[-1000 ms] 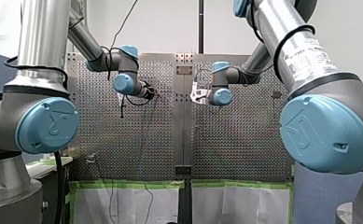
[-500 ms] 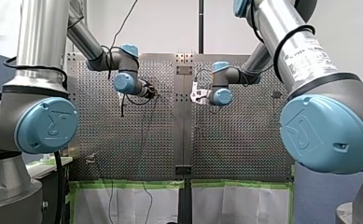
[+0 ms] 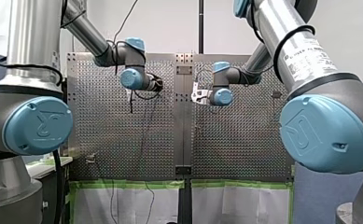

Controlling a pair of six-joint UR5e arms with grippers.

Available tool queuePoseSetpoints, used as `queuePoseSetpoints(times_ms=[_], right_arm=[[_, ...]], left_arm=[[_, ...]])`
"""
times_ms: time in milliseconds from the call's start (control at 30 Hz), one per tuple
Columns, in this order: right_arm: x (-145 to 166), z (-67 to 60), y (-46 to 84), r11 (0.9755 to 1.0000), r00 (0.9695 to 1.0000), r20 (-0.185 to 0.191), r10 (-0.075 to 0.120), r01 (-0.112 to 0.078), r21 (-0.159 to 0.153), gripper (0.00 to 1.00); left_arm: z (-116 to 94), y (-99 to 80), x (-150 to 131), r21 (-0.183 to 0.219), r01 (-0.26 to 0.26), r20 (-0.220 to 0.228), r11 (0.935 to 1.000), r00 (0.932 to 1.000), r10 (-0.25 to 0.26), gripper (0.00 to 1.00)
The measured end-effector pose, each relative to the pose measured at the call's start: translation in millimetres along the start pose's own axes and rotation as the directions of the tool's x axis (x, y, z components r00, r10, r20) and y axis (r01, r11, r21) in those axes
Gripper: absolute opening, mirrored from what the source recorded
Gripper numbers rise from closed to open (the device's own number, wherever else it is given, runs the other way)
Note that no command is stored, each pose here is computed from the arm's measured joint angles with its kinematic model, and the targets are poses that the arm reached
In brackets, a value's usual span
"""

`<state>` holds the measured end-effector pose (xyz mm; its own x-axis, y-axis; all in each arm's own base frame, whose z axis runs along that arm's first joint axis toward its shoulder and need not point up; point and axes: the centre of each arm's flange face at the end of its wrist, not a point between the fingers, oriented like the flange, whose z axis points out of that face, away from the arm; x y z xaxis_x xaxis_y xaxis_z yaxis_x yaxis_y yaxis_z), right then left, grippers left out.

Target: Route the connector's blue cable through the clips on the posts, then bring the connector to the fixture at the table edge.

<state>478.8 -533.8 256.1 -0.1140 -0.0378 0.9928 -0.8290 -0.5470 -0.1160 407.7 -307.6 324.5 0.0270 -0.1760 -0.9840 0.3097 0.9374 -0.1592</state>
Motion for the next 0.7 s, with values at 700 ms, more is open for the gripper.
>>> queuePoseSetpoints(times_ms=[700], right_arm=[[-2,-2.0,1.2,1.0,0.9998,0.021,-0.004,0.004,-0.004,0.0]], left_arm=[[11,-71.4,6,0.001,-0.057,0.013,0.9984,0.9983,0.057,1.0]])
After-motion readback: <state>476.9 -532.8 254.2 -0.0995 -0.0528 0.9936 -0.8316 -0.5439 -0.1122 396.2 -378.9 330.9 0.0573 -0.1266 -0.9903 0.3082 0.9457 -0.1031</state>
